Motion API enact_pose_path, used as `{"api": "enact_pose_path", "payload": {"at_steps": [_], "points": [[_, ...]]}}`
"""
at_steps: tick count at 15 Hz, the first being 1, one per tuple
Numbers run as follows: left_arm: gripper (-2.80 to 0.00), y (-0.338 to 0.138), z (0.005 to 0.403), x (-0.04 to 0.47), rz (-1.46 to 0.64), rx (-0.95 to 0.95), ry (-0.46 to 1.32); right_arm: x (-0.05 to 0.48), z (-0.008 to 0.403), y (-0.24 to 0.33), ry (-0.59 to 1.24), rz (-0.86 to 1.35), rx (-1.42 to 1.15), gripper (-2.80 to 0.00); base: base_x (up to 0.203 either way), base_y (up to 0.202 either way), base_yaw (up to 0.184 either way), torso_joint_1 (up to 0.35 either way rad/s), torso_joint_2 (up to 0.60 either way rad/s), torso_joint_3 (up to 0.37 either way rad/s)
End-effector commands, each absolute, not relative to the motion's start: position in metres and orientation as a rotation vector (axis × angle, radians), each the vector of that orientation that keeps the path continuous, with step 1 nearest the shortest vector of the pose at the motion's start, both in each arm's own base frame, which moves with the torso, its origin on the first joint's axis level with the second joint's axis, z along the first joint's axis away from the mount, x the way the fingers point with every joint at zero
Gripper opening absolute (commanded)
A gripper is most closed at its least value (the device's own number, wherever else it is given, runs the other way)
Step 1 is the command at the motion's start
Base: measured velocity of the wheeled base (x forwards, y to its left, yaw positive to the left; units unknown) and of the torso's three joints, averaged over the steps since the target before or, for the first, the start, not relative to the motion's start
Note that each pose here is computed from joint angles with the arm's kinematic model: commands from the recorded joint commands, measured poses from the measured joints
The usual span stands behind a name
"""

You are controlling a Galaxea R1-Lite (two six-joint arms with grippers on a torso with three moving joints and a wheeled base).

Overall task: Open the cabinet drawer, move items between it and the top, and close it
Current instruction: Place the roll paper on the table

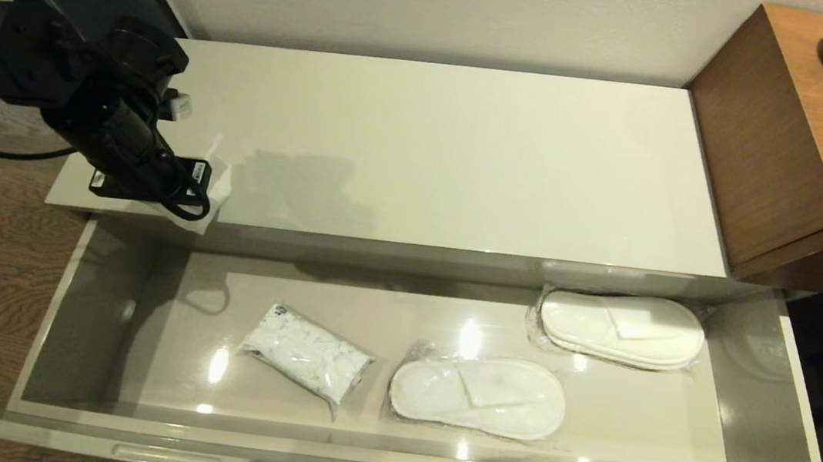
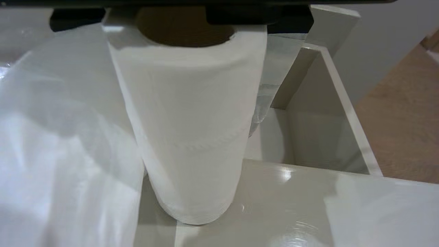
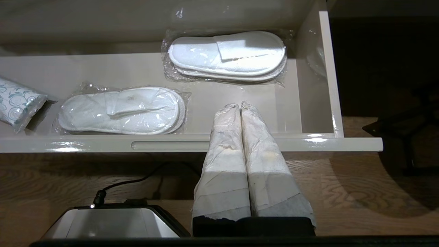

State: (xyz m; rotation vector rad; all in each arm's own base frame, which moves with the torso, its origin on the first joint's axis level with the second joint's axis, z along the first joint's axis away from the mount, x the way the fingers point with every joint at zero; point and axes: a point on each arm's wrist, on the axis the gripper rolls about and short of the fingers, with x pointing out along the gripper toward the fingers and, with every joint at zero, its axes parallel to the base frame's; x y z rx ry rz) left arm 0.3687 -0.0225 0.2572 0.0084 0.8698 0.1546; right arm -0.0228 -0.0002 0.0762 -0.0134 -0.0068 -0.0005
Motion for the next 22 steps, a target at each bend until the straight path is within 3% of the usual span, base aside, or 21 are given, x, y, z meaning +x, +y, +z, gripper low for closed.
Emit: {"api": "enact_pose_path", "payload": {"at_steps": [1,16,22], "points": [[-2.80,-0.022,0.244,0.378,0.154,0.010,0.904,-0.023,0.076,0.000,-0.008,0.000,-0.014,-2.80,0.000,0.000,0.000,0.000,0.00,0.000],[-2.80,-0.022,0.273,0.382,0.125,0.037,0.675,-0.023,0.076,0.000,-0.009,0.000,-0.014,-2.80,0.000,0.000,0.000,0.000,0.00,0.000],[-2.80,-0.022,0.266,0.377,0.114,0.032,0.754,-0.023,0.076,0.000,-0.006,0.000,-0.014,-2.80,0.000,0.000,0.000,0.000,0.00,0.000]]}}
